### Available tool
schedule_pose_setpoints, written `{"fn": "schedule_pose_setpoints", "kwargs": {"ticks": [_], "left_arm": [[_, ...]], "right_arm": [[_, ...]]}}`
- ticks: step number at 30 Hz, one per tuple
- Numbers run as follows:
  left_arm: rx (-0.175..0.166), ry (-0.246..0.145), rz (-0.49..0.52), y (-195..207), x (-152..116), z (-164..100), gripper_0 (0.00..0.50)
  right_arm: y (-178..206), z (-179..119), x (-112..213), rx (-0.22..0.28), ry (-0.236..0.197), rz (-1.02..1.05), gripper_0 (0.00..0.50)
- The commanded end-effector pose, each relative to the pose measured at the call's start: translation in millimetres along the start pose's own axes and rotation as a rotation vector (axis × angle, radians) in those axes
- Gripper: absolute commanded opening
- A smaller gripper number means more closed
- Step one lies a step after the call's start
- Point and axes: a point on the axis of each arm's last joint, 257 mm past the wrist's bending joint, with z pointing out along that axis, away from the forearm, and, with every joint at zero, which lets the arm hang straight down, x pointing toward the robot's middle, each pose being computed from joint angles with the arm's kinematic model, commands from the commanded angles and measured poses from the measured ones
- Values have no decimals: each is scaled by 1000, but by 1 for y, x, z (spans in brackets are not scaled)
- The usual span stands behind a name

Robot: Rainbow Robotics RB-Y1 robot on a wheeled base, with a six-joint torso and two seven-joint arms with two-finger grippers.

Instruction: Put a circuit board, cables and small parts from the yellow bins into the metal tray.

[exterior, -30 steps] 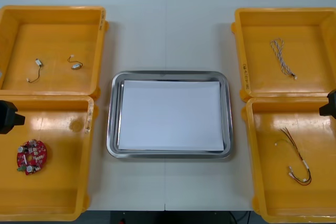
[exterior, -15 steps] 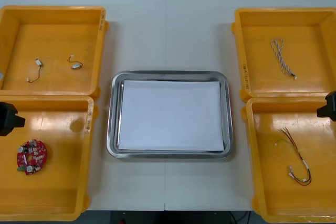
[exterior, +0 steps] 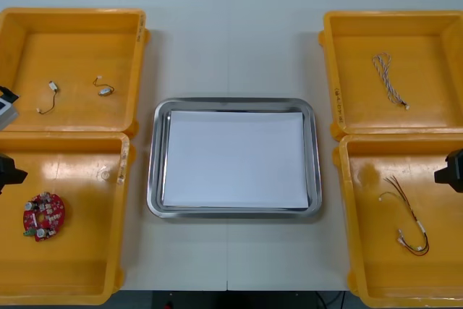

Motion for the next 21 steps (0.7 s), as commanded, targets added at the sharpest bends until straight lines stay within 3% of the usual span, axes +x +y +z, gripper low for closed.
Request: {"fn": "schedule_pose_setpoints", "kwargs": {"ticks": [1, 15, 21], "left_arm": [[-42, 17, 103, 17, 16, -7, 500], [-50, -6, 349, 24, 32, -5, 500], [-36, 0, 393, 21, 43, -1, 500]], "right_arm": [[-6, -4, 10, 12, -26, -60, 500], [-12, 16, 44, -8, -19, -55, 500], [-11, 26, 53, -9, -25, -70, 500]]}}
